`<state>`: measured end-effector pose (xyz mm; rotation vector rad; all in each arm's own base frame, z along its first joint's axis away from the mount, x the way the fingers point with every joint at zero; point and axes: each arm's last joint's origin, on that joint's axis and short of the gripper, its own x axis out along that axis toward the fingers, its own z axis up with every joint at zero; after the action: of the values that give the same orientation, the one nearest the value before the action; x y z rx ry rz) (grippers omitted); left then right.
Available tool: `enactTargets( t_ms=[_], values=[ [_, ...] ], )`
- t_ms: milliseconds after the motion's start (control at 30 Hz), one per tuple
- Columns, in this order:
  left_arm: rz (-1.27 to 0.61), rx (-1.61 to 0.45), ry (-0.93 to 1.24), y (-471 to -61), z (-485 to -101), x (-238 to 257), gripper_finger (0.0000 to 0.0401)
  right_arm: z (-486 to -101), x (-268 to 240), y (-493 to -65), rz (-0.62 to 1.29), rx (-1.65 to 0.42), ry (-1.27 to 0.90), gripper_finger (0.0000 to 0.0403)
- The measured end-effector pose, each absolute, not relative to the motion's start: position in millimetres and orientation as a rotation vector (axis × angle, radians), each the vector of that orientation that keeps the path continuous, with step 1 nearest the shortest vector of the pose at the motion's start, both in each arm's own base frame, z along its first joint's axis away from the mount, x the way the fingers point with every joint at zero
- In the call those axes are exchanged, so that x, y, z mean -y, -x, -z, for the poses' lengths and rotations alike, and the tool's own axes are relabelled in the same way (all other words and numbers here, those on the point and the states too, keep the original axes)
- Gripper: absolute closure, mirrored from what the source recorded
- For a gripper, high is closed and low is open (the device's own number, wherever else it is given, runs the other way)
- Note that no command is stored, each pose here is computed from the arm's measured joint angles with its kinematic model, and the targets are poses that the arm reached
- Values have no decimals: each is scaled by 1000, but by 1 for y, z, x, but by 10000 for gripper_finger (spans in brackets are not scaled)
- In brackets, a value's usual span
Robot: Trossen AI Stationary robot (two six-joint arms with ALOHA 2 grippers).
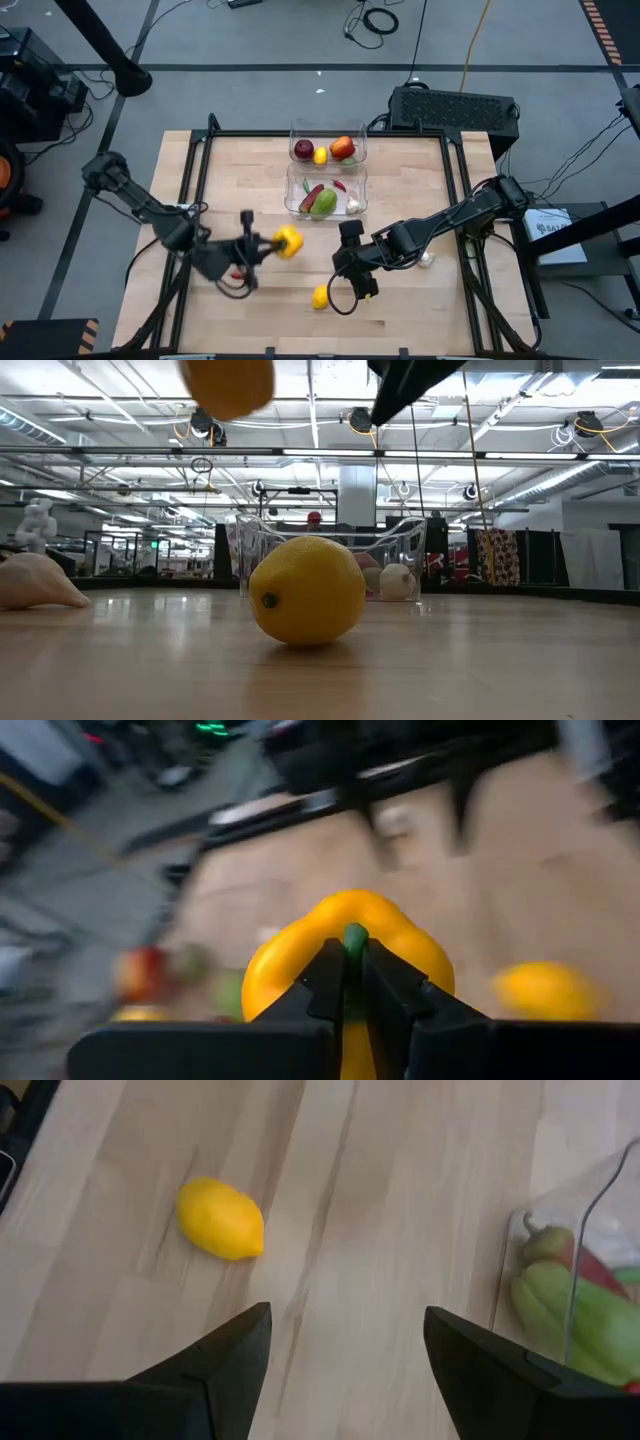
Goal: Sort produce into baskets
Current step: Put the yellow bell pepper into the bottom transparent bin
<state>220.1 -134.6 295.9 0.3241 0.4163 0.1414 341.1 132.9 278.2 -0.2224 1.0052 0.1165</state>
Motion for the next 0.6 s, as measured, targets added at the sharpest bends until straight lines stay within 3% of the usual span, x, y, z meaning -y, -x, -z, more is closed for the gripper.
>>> enactTargets(
  t_ms=[233, 600],
  values=[
    [-352, -444, -503, -248, -303, 76, 374, -275, -131, -335, -73, -1078, 183, 149],
    [-230, -305, -399, -281, -312, -16, 374, -291, -116, -303, 134, -1186, 193, 149]
  ],
)
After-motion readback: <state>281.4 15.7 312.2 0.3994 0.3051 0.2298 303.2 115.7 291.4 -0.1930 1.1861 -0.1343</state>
